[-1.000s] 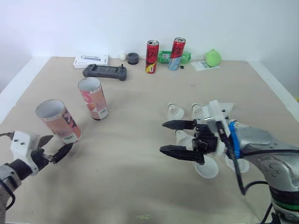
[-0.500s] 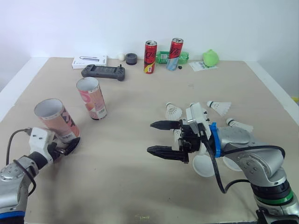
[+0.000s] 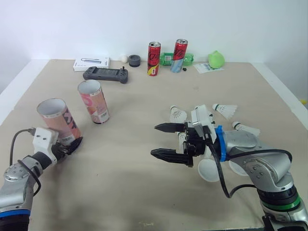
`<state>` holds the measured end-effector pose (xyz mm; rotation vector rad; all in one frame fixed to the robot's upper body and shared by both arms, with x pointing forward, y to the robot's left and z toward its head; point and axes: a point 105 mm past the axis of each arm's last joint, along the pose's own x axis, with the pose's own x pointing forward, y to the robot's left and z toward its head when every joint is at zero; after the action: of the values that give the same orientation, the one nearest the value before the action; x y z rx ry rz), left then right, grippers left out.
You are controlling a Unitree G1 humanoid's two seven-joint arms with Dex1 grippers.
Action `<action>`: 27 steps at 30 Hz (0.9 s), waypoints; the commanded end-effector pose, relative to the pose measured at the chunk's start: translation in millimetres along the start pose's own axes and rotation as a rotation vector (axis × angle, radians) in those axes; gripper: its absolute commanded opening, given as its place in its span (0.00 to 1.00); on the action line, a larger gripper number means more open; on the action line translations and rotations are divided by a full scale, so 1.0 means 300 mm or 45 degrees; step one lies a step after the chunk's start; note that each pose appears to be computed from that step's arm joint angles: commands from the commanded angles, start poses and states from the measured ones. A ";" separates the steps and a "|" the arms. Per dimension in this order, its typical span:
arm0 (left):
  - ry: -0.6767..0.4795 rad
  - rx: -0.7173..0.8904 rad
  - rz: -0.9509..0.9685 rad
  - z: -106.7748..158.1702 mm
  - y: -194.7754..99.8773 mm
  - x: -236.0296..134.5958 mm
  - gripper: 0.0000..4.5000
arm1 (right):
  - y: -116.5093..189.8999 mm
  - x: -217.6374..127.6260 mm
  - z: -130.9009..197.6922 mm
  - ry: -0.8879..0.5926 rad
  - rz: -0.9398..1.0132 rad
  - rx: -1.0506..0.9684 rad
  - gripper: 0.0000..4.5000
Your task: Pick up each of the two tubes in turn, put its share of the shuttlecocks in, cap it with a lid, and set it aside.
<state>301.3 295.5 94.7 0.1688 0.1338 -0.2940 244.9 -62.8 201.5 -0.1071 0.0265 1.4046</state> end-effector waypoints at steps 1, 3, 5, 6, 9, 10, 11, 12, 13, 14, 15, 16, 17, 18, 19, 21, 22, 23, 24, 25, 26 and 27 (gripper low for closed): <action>0.007 0.006 0.019 -0.008 0.005 -0.014 0.80 | 0.003 -0.005 0.026 -0.026 -0.012 -0.046 1.00; -0.009 0.014 0.031 -0.002 0.008 -0.019 0.80 | -0.005 -0.011 0.019 -0.012 -0.049 -0.055 1.00; -0.036 0.069 0.037 0.018 0.008 -0.026 0.80 | -0.013 -0.026 -0.002 0.015 -0.109 -0.041 1.00; -0.052 0.106 0.032 0.034 0.005 -0.031 0.80 | -0.013 -0.037 -0.019 0.042 -0.147 -0.032 1.00; -0.082 0.290 -0.010 0.092 -0.025 -0.045 0.80 | 0.008 -0.079 -0.067 0.095 -0.263 0.038 1.00; -0.083 0.342 -0.024 0.105 -0.036 -0.048 0.80 | 0.024 -0.090 -0.080 0.107 -0.283 0.073 1.00; -0.071 0.411 -0.045 0.112 -0.050 -0.050 0.80 | 0.044 -0.101 -0.098 0.131 -0.297 0.102 1.00; -0.054 0.474 -0.067 0.115 -0.063 -0.052 0.80 | 0.065 -0.110 -0.117 0.155 -0.306 0.134 1.00; -0.037 0.526 -0.084 0.116 -0.075 -0.055 0.80 | 0.081 -0.117 -0.137 0.173 -0.325 0.173 1.00; -0.024 0.572 -0.097 0.118 -0.085 -0.056 0.80 | 0.088 -0.127 -0.155 0.192 -0.364 0.195 1.00; -0.014 0.612 -0.112 0.119 -0.096 -0.057 0.80 | 0.091 -0.136 -0.176 0.217 -0.408 0.218 1.00; -0.003 0.649 -0.128 0.119 -0.107 -0.056 0.80 | 0.085 -0.146 -0.193 0.231 -0.470 0.233 1.00; 0.009 0.690 -0.143 0.117 -0.116 -0.055 0.80 | 0.072 -0.156 -0.207 0.237 -0.545 0.241 1.00; 0.020 0.732 -0.161 0.115 -0.125 -0.052 0.80 | 0.057 -0.166 -0.223 0.249 -0.614 0.247 1.00; 0.027 0.758 -0.171 0.114 -0.130 -0.050 0.80 | 0.048 -0.172 -0.233 0.256 -0.657 0.249 1.00; 0.051 0.830 -0.198 0.115 -0.144 -0.039 0.80 | 0.036 -0.171 -0.258 0.263 -0.719 0.271 1.00; 0.064 0.859 -0.201 0.116 -0.148 -0.034 0.80 | 0.030 -0.167 -0.267 0.257 -0.743 0.283 1.00; 0.078 0.887 -0.200 0.116 -0.151 -0.027 0.80 | 0.021 -0.164 -0.275 0.252 -0.773 0.291 1.00; 0.086 0.920 -0.195 0.120 -0.154 -0.016 0.80 | 0.009 -0.162 -0.283 0.254 -0.803 0.292 1.00; 0.091 0.940 -0.191 0.123 -0.156 -0.009 0.80 | 0.001 -0.161 -0.289 0.256 -0.824 0.290 1.00; 0.100 0.968 -0.184 0.125 -0.159 0.000 0.80 | -0.010 -0.156 -0.294 0.251 -0.845 0.296 1.00; 0.118 1.002 -0.180 0.124 -0.165 0.012 0.80 | -0.028 -0.147 -0.299 0.239 -0.871 0.304 1.00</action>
<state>290.1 246.0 116.5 0.8865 0.1312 -0.4799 241.4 -116.4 109.1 -0.0328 0.3355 0.7292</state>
